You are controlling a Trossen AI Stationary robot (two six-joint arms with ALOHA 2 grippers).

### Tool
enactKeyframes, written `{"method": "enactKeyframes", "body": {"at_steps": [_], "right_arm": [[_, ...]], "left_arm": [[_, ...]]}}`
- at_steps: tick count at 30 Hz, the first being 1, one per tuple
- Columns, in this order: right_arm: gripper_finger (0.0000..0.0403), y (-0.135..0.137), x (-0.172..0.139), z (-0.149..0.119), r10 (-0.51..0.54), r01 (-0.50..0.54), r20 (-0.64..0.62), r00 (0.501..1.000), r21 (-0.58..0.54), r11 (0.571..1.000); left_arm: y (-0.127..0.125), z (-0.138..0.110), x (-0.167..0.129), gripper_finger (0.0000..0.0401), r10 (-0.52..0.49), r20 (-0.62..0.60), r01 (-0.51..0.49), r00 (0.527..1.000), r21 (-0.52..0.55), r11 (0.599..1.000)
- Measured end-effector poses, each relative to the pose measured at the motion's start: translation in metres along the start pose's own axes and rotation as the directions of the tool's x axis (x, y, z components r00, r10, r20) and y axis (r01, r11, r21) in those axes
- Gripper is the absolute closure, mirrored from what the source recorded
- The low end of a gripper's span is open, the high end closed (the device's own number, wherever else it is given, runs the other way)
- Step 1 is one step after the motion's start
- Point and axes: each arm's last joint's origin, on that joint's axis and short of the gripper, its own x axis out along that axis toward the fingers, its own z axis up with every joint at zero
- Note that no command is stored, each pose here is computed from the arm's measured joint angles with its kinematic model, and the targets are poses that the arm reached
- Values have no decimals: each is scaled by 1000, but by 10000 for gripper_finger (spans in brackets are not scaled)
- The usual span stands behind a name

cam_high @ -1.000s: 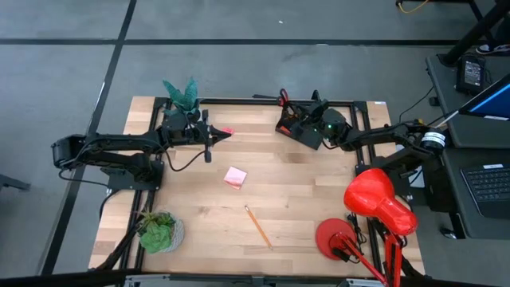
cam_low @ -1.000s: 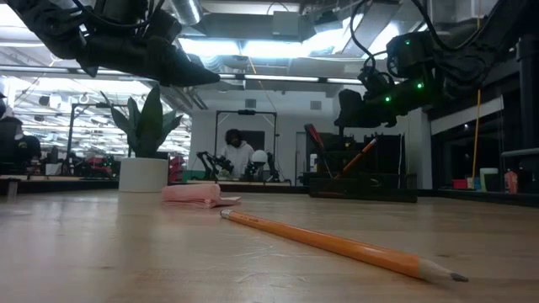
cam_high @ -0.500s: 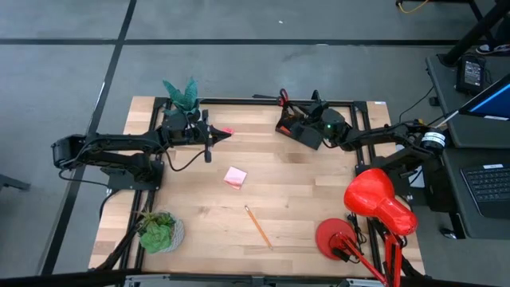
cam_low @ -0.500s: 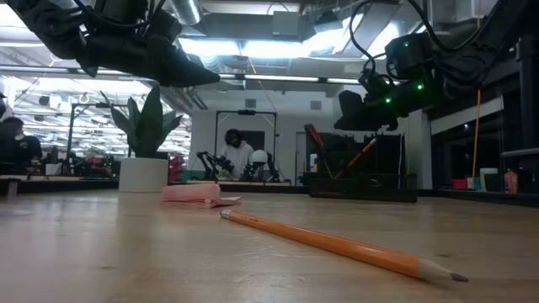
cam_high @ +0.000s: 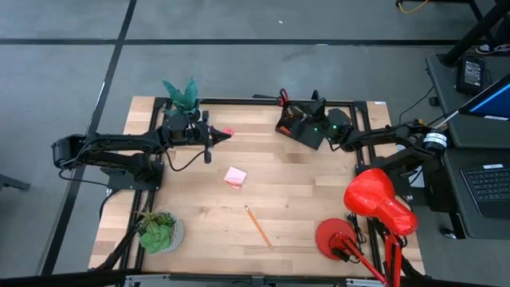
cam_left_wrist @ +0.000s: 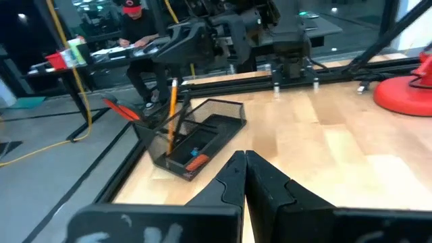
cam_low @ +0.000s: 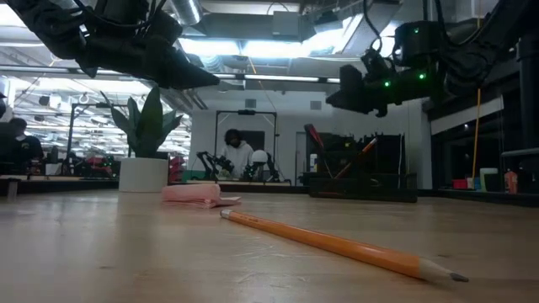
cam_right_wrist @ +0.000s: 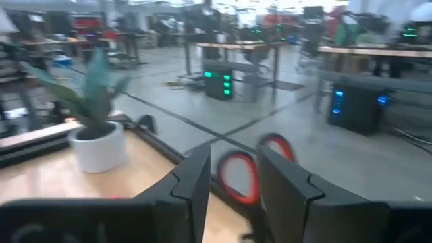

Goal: Pick and place office supplies into organizer
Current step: Put the pencil into the black desk organizer

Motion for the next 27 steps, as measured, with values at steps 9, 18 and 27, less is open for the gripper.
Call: {"method": "enactKeyframes", "body": {"at_steps": [9, 18, 27], "right_arm": [[281, 31, -11, 7, 133, -129, 21, 991, -119, 984], [281, 69, -17, 14, 265, -267, -37, 964, -135, 954], [281, 125, -14, 56, 290, -387, -443, 848, -146, 910]], "left_arm": [[-6, 1, 1, 398, -80, 16, 80, 997, 29, 996], [-7, 1, 1, 398, -86, 8, 85, 996, 26, 996], [-12, 2, 1, 399, -162, 25, 162, 986, 3, 987]]}}
